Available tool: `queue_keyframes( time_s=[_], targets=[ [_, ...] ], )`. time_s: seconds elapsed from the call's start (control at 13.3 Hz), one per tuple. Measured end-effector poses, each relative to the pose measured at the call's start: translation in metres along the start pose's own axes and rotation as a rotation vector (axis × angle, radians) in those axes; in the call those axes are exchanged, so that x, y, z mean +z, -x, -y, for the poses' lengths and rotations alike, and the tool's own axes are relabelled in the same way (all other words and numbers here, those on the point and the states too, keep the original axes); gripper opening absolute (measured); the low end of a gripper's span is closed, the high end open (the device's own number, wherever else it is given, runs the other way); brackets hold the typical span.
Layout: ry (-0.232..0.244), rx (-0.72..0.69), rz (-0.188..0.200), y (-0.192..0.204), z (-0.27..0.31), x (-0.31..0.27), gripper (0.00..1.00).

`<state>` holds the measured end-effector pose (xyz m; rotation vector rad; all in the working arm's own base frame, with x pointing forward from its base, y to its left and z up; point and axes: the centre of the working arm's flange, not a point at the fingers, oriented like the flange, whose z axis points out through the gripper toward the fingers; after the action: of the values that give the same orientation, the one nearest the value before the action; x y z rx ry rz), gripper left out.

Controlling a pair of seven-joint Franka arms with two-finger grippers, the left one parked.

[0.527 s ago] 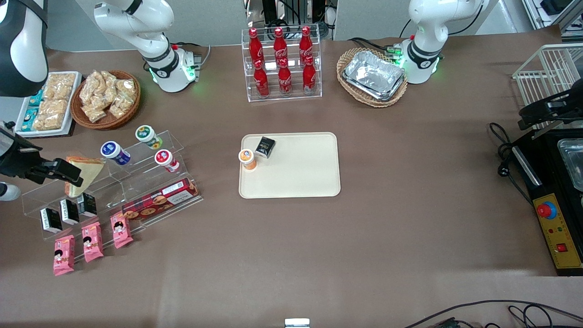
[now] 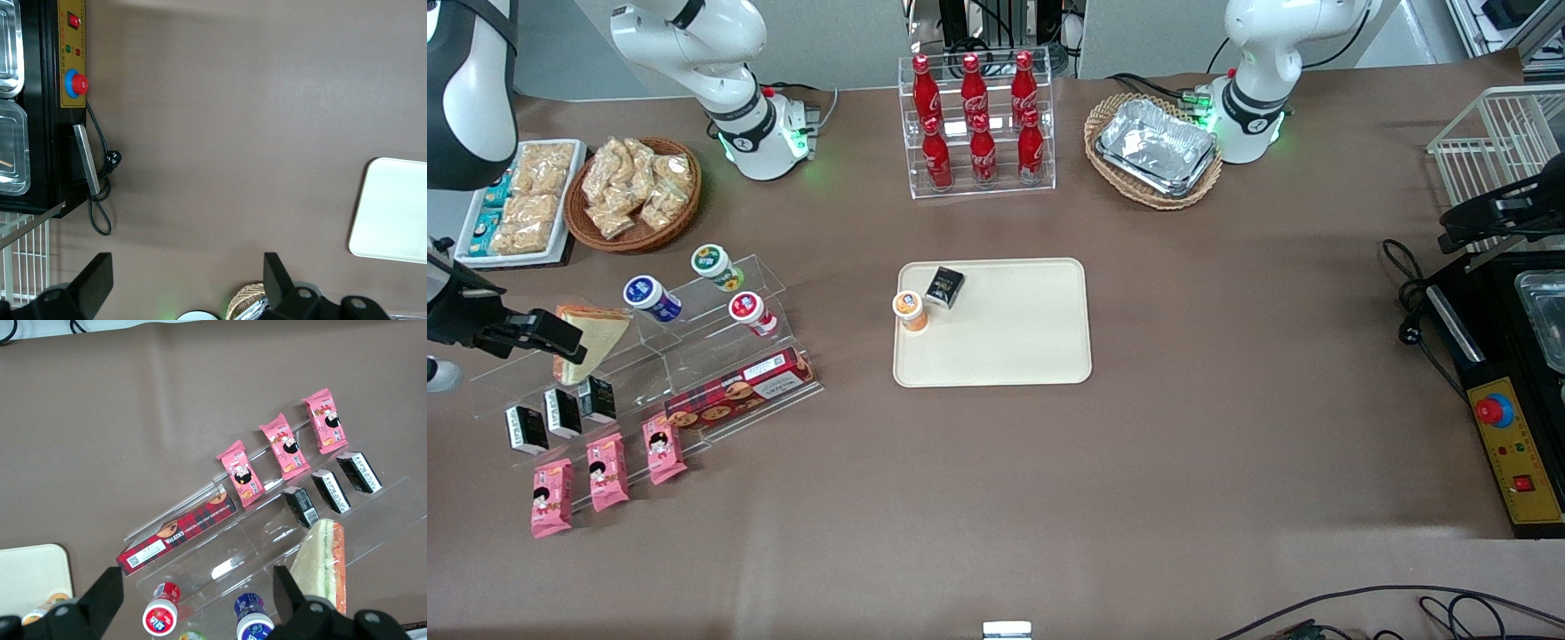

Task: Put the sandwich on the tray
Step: 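Move the right gripper toward the wrapped sandwich on the acrylic rack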

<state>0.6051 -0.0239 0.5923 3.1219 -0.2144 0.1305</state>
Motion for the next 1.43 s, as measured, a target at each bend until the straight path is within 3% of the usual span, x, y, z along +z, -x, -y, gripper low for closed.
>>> queue_keyframes(
  time_s=[0.15,0.68,0.83,1.13,1.43],
  targets=[
    [-0.019,0.030,0.007,-0.001,-0.013,0.001,1.00],
    [-0.017,0.048,0.011,-0.001,-0.026,0.002,1.00],
    [-0.014,0.164,0.021,0.000,-0.029,0.002,1.00],
    [0.007,0.456,0.089,0.008,-0.029,0.007,1.00],
    [0.031,0.607,0.133,0.012,-0.069,0.011,1.00]
  ],
)
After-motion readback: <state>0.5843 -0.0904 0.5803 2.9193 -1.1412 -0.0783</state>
